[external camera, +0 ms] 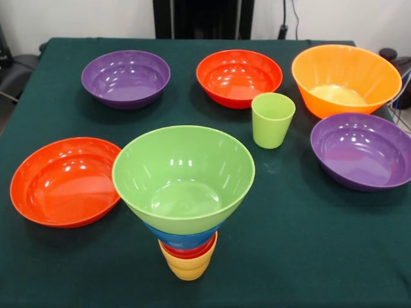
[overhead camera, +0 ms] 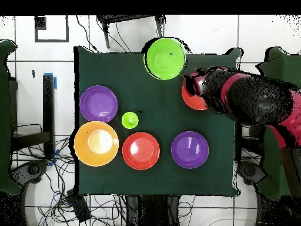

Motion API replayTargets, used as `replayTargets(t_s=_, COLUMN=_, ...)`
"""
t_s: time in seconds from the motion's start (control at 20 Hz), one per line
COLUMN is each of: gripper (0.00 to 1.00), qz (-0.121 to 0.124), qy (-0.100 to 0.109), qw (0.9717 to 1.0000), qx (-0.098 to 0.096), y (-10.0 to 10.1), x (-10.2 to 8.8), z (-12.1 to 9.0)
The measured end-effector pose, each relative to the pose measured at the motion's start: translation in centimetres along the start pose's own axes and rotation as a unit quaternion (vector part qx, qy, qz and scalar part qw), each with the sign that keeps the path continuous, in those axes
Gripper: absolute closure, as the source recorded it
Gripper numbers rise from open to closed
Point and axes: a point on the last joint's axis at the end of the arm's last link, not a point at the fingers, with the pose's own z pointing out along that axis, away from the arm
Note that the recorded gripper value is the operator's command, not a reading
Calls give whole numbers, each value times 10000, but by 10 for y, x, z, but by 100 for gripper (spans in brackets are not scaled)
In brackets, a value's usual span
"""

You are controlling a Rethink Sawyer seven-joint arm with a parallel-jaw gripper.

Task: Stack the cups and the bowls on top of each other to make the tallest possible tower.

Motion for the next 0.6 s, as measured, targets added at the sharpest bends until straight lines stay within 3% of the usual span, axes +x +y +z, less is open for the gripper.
replayTargets(t_s=0.15, gripper=0, qz=-103, qy=191, qw=9998, qx=52, y=1, x=-1, z=1)
replayTargets(t_s=0.35, gripper=0, qz=-296, qy=624, qw=9976, qx=111, y=6, x=3, z=0)
replayTargets(t_s=0.6, gripper=0, qz=-419, qy=814, qw=9955, qx=228, y=6, x=9, z=-5)
